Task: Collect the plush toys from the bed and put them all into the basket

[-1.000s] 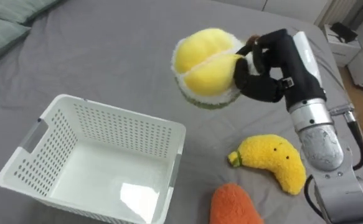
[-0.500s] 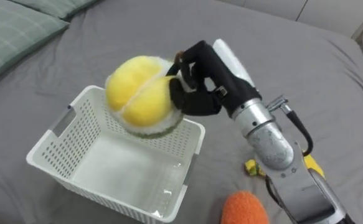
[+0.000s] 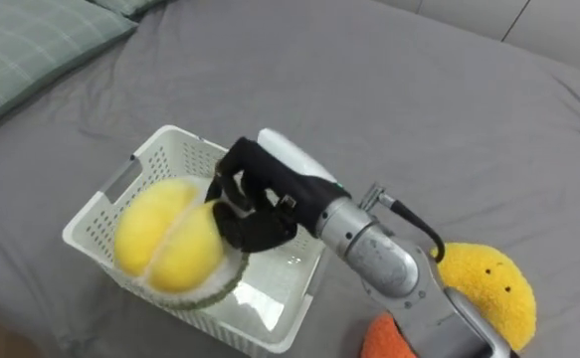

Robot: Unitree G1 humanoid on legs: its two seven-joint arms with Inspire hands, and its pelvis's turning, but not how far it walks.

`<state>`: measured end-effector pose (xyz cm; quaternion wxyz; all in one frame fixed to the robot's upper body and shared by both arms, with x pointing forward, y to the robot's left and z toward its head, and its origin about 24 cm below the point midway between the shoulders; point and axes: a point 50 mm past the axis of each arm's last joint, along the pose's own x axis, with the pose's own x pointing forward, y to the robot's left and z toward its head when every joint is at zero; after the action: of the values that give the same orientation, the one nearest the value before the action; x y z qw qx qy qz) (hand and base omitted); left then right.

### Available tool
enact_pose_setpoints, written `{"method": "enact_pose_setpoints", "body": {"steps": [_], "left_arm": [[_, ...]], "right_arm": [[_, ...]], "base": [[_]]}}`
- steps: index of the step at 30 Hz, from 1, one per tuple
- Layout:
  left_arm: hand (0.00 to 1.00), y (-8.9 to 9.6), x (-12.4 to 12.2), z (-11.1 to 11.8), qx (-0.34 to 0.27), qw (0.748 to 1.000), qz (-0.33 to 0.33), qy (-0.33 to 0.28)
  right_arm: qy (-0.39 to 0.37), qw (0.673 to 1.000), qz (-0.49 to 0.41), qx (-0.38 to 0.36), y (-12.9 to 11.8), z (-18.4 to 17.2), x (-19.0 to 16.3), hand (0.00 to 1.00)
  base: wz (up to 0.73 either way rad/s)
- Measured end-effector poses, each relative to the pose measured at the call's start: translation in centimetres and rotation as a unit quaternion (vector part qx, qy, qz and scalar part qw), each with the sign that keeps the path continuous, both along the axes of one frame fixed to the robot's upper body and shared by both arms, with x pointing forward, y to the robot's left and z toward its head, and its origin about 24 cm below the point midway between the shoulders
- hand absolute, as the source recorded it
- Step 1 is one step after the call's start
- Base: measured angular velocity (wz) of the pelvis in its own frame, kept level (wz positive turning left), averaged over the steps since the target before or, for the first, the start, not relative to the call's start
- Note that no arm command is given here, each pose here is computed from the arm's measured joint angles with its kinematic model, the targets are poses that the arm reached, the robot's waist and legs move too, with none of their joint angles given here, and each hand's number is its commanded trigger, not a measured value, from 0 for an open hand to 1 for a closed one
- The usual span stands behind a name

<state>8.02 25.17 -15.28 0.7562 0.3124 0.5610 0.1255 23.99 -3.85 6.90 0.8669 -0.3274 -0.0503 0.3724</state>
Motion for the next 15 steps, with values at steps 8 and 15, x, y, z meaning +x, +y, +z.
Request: {"method": "enact_pose_setpoints", "body": {"steps": [8,15], "left_arm": [[0.00,-0.1,-0.7,-0.3,-0.004,1.000,-0.004,0.019],[0.00,-0.1,-0.6,-0.3,-0.004,1.000,-0.006,0.018]], "right_arm": [[0.024,1.000,-0.006,-0.017,-0.4,-1.3,0.2,0.52],[0.035,0.999,-0.017,-0.025,-0.7,-2.1,0.0,0.26]], "base": [[0.00],[0.00]]}}
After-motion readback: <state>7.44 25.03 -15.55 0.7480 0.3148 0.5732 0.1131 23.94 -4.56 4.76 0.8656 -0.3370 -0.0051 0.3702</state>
